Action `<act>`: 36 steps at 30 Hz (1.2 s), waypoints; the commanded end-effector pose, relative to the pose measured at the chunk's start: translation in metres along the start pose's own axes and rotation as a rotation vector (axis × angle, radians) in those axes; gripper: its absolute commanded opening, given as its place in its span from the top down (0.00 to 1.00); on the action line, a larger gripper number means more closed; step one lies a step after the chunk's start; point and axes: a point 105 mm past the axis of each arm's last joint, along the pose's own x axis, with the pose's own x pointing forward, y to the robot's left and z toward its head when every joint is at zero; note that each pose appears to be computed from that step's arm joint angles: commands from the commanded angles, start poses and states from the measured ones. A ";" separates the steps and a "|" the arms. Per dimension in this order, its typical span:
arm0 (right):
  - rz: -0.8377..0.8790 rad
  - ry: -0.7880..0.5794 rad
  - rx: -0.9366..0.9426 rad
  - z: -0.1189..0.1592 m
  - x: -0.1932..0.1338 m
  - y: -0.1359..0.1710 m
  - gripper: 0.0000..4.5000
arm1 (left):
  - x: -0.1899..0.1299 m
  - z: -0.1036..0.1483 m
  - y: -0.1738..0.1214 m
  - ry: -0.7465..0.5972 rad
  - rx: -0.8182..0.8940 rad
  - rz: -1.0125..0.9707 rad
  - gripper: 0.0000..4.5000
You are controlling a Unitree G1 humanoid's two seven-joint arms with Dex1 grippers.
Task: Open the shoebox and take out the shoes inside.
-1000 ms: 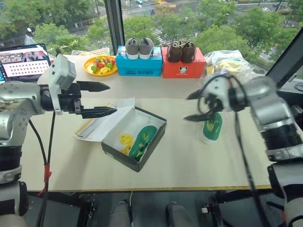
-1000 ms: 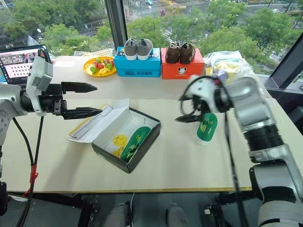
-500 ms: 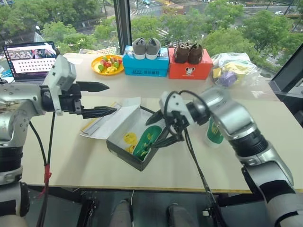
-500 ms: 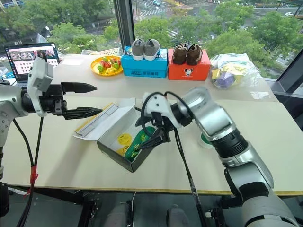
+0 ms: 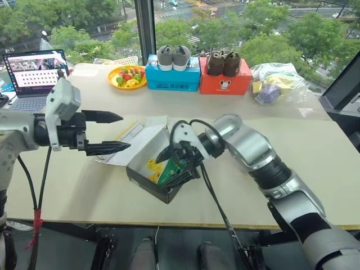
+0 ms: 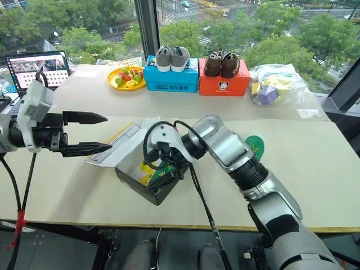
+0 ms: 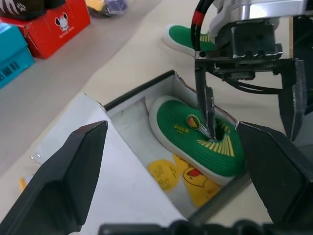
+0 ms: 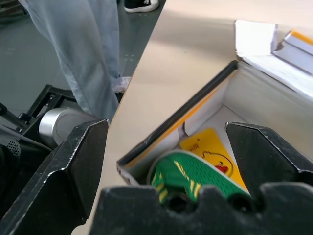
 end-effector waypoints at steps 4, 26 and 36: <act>-0.065 0.064 -0.048 -0.017 0.006 -0.018 0.00 | -0.010 0.014 -0.006 -0.008 0.054 -0.001 0.00; -0.078 0.091 -0.190 -0.026 0.009 -0.031 1.00 | -0.010 0.016 -0.003 -0.017 0.068 0.038 0.00; -0.319 -0.323 -0.138 0.063 -0.022 -0.070 1.00 | -0.009 0.016 -0.001 -0.026 0.075 0.051 0.00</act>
